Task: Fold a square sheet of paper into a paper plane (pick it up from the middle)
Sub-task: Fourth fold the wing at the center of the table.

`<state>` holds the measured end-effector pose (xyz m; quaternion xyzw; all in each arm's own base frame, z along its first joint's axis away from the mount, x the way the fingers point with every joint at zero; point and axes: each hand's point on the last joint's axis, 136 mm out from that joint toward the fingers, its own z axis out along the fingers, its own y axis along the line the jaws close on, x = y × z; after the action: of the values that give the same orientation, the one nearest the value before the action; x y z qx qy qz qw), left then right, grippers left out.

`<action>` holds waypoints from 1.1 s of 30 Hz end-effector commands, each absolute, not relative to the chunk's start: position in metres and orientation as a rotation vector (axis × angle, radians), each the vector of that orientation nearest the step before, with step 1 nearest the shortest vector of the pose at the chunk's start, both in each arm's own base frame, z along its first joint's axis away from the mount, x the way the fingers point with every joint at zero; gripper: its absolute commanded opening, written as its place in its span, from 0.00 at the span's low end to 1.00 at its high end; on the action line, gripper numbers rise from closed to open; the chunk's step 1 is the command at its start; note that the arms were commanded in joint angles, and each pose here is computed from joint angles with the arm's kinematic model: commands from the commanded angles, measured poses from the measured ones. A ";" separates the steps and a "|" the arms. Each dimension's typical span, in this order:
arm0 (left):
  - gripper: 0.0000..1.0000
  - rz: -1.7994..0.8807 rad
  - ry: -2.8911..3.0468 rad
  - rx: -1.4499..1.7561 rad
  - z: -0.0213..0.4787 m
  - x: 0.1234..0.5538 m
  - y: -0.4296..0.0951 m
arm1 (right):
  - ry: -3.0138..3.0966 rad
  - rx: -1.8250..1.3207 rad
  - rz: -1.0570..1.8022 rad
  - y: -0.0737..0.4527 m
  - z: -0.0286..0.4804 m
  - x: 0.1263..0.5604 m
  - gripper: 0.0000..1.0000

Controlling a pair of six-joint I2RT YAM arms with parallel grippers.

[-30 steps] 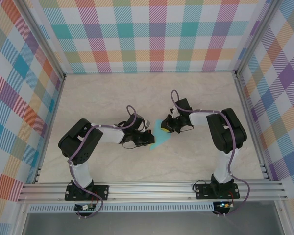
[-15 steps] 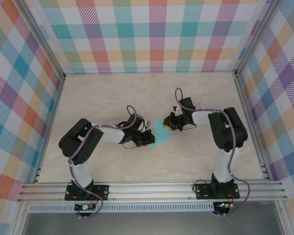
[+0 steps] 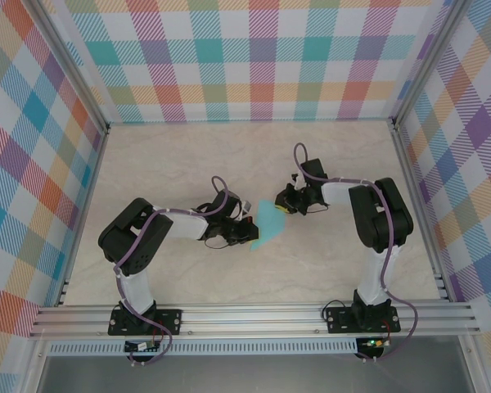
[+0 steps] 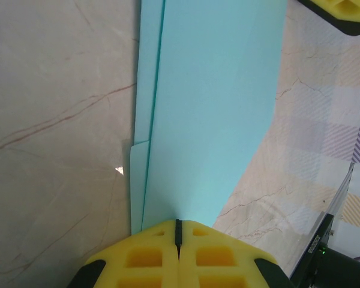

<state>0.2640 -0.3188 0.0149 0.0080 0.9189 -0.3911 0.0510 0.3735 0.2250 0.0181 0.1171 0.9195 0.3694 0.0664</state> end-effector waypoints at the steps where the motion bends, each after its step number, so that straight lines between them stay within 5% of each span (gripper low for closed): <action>1: 0.01 -0.794 3.115 -0.114 -0.063 0.217 -0.259 | 2.731 0.399 0.971 0.201 0.009 0.396 0.15; 21: 0.01 -0.811 3.113 -0.111 -0.063 0.218 -0.262 | 2.604 0.291 1.152 0.210 0.082 0.382 0.22; 33: 0.01 -0.807 3.113 -0.105 -0.062 0.218 -0.262 | 2.780 0.138 1.234 0.276 0.045 0.314 0.09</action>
<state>0.2639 -0.3195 0.0150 0.0099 0.9180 -0.3936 0.0475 0.3217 0.2695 0.0558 0.0453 0.9134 0.3991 0.0666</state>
